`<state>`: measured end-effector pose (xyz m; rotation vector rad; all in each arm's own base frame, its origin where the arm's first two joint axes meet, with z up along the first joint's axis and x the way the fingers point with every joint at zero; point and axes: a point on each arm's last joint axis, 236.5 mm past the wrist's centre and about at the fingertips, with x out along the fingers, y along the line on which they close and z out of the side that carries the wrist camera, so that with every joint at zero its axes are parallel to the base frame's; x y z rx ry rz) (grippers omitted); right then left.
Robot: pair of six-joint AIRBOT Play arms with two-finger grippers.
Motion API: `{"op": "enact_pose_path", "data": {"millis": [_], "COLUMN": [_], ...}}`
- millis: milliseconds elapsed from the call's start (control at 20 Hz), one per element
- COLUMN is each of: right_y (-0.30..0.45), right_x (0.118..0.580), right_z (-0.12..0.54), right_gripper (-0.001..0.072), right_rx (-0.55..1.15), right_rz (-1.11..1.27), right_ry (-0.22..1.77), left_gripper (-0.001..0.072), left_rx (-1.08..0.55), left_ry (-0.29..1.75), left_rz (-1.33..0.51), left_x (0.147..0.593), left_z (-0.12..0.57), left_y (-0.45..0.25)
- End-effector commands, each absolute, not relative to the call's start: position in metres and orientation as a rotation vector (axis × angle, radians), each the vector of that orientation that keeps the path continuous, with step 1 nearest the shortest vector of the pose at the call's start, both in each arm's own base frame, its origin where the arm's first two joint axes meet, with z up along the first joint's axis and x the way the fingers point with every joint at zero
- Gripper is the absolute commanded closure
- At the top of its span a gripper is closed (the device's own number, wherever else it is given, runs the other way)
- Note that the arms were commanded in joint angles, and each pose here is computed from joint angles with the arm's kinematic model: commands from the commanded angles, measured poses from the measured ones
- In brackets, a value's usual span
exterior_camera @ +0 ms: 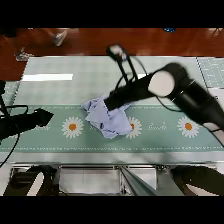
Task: Fold the shirts.
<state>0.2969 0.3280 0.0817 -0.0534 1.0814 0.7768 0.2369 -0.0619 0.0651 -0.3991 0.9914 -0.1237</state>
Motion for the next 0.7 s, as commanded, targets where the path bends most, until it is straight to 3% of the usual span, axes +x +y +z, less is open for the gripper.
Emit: {"op": "enact_pose_path", "data": {"millis": [0, 50, 250, 400, 550, 650], "right_y": [0.298, 0.289, 0.228, 0.137, 0.065, 0.062], "right_x": [0.271, 0.271, 0.321, 0.351, 0.327, 0.295], "right_z": [-0.011, -0.017, 0.028, 0.055, 0.025, -0.006], "right_gripper": [0.0463, 0.0296, 0.0303, 0.0304, 0.0304, 0.0304], "right_rx": [0.001, 0.002, 0.138, 0.277, 0.451, 0.571], "right_rz": [0.633, 0.613, 0.498, 0.293, 0.107, 0.107], "right_ry": [1.268, 1.291, 1.173, 1.052, 1.069, 1.118], "left_gripper": [0.0199, 0.0199, 0.0199, 0.0199, 0.0199, 0.0199], "left_rx": [-0.391, -0.390, -0.484, -0.505, -0.545, -0.647], "left_ry": [0.999, 1.003, 1.058, 1.173, 1.293, 1.354], "left_rz": [-0.168, -0.168, -0.247, -0.266, -0.234, -0.259], "left_x": [0.236, 0.237, 0.242, 0.249, 0.261, 0.272], "left_z": [0.065, 0.064, 0.058, 0.031, -0.009, -0.031], "left_y": [-0.070, -0.070, -0.094, -0.101, -0.101, -0.117]}}
